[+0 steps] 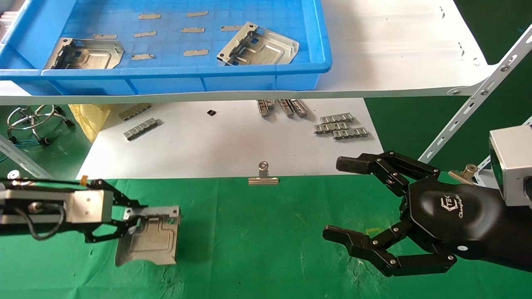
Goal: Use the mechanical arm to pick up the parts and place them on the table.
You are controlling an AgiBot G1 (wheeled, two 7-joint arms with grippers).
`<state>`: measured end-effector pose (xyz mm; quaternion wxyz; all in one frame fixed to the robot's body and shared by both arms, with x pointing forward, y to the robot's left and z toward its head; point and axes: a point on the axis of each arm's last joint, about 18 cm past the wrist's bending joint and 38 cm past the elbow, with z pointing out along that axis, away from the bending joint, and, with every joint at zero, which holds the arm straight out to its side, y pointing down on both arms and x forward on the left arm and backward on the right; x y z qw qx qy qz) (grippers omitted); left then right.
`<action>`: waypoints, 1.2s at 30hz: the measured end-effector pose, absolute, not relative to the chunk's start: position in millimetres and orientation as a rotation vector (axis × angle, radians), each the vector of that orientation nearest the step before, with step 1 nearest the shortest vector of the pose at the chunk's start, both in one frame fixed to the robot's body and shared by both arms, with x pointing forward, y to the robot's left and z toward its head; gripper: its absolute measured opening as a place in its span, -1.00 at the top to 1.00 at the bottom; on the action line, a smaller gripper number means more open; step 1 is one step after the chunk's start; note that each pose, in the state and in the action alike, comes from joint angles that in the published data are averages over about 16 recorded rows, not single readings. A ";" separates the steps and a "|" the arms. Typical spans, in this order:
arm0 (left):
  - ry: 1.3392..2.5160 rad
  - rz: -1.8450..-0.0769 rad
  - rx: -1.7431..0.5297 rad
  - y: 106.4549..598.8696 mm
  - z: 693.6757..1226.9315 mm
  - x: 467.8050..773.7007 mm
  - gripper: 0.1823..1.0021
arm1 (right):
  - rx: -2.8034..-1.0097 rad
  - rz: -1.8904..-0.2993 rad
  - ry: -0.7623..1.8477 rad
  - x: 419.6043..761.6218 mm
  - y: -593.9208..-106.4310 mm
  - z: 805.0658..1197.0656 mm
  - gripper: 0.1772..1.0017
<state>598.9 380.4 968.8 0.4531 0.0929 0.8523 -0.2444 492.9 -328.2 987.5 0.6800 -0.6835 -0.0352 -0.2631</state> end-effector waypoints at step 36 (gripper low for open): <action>2.126 -1.372 0.051 361.1 972.4 564.8 -0.37 | -1.534 -0.591 -0.079 493.0 -328.2 987.5 -1.00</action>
